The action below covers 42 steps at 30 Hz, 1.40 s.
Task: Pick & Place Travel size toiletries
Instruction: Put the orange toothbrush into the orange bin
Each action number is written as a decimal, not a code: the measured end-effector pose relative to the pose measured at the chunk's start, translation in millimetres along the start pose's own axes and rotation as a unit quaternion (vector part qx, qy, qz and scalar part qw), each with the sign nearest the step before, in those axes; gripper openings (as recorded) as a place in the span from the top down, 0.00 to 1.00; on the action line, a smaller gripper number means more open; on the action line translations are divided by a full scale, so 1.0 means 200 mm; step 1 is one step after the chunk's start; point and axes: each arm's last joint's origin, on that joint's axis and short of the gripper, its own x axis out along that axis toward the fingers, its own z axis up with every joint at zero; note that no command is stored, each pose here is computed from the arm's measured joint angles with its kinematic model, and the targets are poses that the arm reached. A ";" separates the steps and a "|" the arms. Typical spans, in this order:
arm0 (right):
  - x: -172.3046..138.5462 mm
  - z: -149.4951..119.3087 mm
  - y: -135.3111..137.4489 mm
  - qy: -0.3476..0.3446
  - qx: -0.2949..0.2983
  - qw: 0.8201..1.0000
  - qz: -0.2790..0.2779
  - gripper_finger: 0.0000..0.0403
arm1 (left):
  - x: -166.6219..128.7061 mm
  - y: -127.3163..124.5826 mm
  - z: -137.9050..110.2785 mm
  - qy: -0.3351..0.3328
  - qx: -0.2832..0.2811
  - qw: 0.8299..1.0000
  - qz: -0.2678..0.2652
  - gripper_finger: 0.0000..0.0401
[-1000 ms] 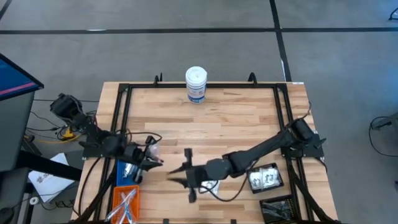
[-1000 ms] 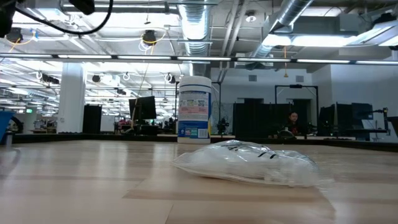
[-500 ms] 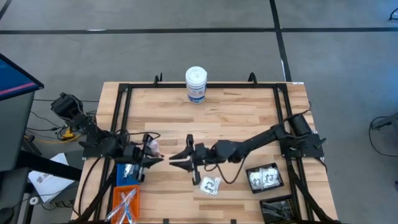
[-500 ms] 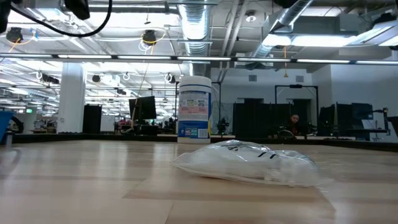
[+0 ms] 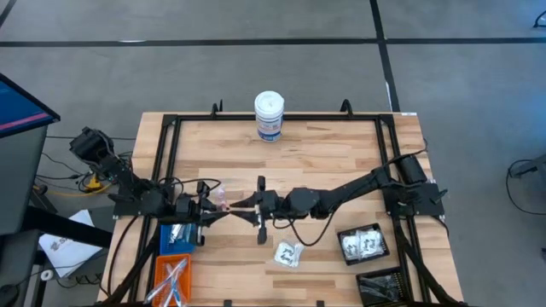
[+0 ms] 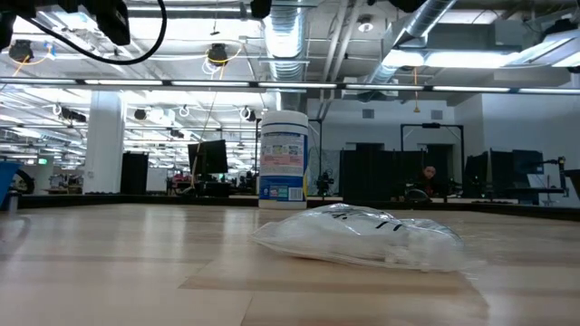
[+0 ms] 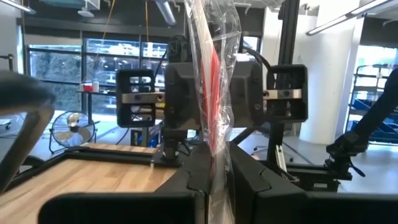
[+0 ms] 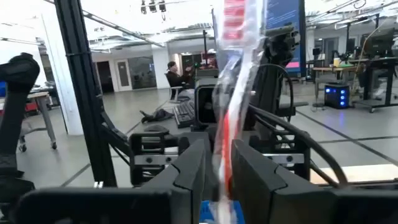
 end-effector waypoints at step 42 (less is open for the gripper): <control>0.10 -0.08 -0.03 0.005 0.014 1.000 -0.006 0.34 | 0.02 0.01 -0.02 0.008 -0.003 1.000 -0.004 0.96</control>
